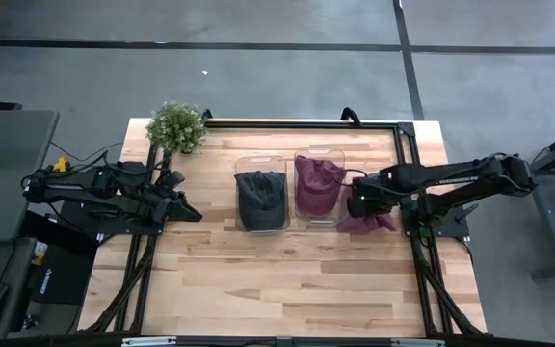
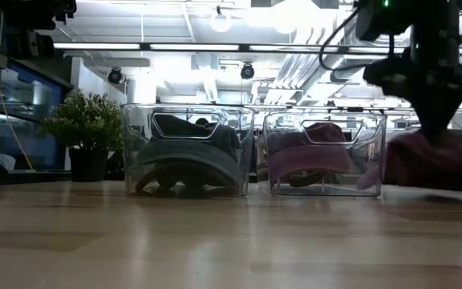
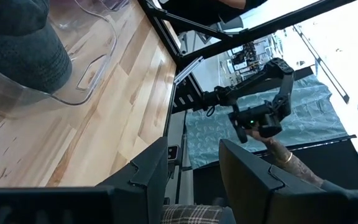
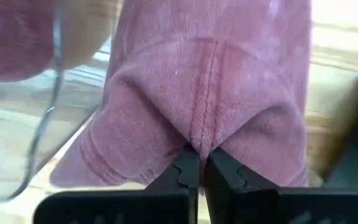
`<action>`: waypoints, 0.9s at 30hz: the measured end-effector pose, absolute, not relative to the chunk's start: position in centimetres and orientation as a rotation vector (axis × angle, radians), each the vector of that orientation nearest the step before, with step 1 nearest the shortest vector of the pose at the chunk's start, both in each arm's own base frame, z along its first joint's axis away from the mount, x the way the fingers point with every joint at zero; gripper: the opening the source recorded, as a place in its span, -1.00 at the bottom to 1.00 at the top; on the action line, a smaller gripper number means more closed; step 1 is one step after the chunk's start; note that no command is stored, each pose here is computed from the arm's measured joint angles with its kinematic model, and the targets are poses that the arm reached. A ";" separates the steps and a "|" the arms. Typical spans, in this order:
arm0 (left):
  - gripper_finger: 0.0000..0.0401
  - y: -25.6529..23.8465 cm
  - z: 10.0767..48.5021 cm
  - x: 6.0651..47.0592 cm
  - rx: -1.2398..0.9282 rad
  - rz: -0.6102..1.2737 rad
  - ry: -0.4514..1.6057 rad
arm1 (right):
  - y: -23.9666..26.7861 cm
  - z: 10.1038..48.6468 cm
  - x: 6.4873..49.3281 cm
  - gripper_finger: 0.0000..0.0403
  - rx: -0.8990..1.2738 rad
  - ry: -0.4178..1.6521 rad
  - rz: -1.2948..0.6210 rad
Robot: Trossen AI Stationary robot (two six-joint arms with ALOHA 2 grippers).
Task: Pick & Place hat
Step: Put the red cap into the right transparent bin
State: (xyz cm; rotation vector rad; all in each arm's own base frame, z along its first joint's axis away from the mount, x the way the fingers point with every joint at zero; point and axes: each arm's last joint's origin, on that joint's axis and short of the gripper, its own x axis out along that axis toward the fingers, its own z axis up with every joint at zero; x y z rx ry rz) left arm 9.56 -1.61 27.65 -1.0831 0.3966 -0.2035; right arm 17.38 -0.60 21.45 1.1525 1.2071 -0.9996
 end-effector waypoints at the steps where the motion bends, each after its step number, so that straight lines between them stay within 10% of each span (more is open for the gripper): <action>1: -0.32 -1.6 27.7 9.6 -1.083 -0.203 0.397 | -0.6 22.0 17.2 -0.99 1.145 1.205 -1.003; 27: -0.32 -1.6 27.7 9.6 -1.083 -0.199 0.393 | -0.7 33.9 15.6 -1.00 0.787 1.203 -0.694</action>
